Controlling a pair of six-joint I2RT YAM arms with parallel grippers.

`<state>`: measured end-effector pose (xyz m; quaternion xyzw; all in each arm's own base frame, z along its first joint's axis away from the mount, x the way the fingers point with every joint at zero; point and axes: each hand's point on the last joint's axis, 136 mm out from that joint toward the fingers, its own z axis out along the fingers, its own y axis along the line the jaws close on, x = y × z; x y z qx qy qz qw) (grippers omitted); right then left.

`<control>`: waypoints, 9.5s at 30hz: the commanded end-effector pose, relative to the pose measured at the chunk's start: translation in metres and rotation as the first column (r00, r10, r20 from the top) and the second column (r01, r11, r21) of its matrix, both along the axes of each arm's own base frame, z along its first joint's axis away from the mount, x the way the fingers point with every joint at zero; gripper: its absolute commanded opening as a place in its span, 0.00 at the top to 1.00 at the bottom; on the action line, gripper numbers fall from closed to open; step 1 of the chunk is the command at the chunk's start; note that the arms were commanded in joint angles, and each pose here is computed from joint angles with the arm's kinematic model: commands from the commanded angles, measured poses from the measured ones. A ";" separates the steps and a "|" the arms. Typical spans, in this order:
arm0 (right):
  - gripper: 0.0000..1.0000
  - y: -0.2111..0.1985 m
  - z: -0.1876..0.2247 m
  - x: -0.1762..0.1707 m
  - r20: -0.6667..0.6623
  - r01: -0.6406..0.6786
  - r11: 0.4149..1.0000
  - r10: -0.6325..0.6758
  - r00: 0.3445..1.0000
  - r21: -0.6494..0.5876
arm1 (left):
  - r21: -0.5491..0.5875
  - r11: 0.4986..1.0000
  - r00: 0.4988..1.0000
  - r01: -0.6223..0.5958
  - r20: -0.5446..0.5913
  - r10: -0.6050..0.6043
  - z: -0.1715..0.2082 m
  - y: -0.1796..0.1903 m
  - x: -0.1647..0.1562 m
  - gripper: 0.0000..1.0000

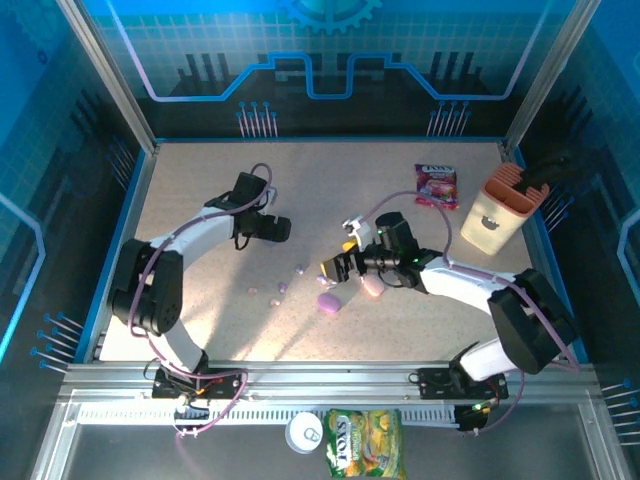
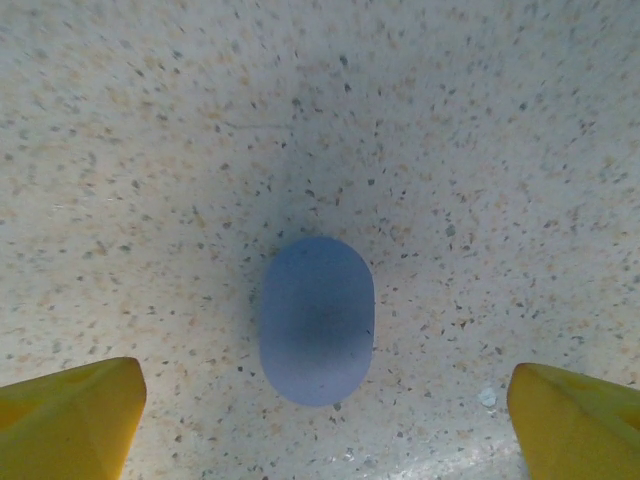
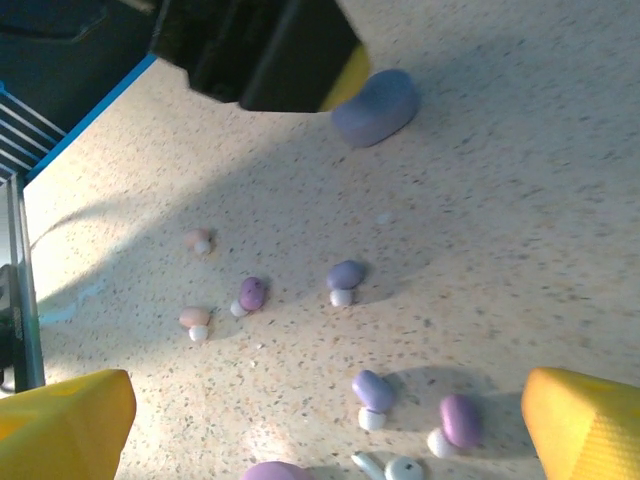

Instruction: Insert wireless bluetooth earbuds into charging case

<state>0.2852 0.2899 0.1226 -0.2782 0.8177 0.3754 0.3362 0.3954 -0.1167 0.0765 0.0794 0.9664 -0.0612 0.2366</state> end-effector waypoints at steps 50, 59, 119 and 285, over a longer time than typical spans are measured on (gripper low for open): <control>0.20 -0.047 0.018 -0.002 -0.447 0.281 0.951 -0.198 0.872 0.127 | 0.042 0.722 0.577 0.691 0.569 -0.585 0.070 -0.149 -0.043 0.55; 0.35 -0.041 0.032 -0.004 -0.510 0.286 0.937 -0.151 0.847 0.199 | 0.086 0.556 0.403 0.827 0.598 -0.693 0.069 -0.188 -0.078 0.56; 0.81 -0.082 0.131 0.005 -0.493 0.341 0.754 -0.026 0.869 0.561 | -0.090 0.517 0.243 0.851 0.941 -0.236 0.138 -0.200 -0.084 0.08; 0.35 0.003 -0.001 0.007 -0.328 -0.075 0.995 0.049 0.943 -0.066 | -0.188 0.560 0.313 0.807 0.940 -0.135 0.179 -0.091 -0.081 0.58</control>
